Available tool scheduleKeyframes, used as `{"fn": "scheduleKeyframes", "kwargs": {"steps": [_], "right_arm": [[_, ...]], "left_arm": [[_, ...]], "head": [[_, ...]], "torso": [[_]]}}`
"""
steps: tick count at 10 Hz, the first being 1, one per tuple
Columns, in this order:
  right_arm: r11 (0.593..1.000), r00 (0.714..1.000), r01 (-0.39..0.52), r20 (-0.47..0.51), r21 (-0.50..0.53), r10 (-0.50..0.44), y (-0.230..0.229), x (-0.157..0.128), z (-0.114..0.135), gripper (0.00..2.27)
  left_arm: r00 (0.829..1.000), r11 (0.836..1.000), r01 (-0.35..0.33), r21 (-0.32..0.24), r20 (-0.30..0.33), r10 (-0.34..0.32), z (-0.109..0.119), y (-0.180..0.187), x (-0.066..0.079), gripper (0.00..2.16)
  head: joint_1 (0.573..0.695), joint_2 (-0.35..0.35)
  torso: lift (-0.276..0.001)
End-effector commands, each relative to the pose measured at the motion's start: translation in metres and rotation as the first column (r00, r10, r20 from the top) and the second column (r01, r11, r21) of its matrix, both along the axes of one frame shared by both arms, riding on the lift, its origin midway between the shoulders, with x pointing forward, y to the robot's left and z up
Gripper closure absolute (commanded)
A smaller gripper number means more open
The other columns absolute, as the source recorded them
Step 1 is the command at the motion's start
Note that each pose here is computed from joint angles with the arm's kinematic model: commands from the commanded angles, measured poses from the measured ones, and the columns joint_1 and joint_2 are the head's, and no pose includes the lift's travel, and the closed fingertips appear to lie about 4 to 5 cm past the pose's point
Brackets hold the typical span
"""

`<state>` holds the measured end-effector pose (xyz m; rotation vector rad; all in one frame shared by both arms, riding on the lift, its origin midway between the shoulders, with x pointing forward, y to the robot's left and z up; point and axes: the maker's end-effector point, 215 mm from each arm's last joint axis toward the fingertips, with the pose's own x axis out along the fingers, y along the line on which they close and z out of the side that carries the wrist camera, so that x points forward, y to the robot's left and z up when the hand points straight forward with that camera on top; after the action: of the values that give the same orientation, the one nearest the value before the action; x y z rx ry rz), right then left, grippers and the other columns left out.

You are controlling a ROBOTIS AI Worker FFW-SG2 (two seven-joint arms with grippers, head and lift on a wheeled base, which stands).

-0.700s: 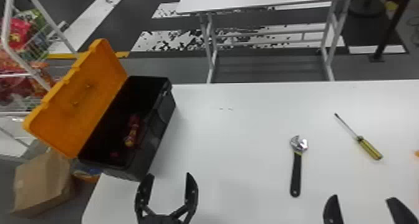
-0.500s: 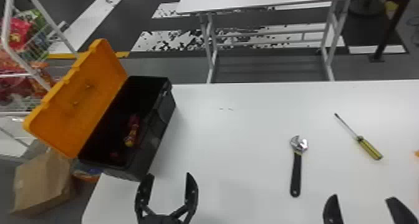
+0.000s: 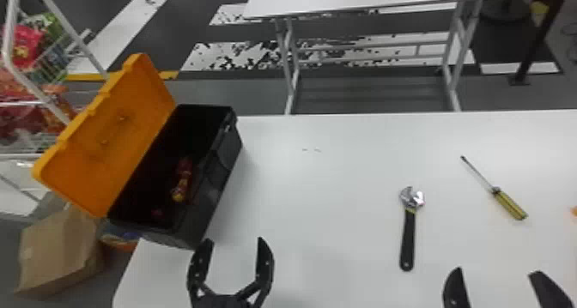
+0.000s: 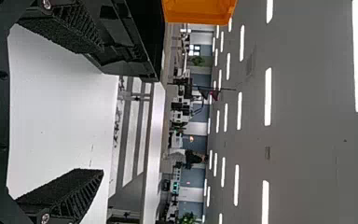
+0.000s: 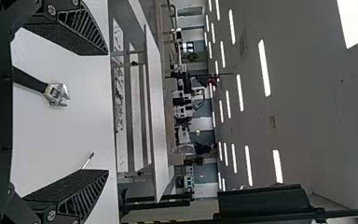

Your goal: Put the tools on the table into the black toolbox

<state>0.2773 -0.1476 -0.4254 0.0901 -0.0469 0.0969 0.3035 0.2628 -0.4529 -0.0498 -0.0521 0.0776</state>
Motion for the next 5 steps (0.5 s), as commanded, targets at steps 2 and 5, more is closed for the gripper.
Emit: {"fn": "scheduleKeyframes", "kwargs": {"steps": [2,5], "right_arm": [[1.0,1.0,0.003,-0.002,0.006,-0.003,0.001,0.0,0.0,0.1],[1.0,0.996,-0.028,-0.083,0.01,0.029,0.024,0.015,-0.022,0.11]], "left_arm": [[1.0,1.0,0.004,-0.001,-0.004,-0.004,-0.002,-0.001,0.001,0.08],[1.0,1.0,0.009,-0.001,-0.018,-0.009,-0.006,-0.002,0.002,0.08]], "head": [[0.695,0.235],[0.695,0.246]], "torso": [[-0.075],[-0.075]]}}
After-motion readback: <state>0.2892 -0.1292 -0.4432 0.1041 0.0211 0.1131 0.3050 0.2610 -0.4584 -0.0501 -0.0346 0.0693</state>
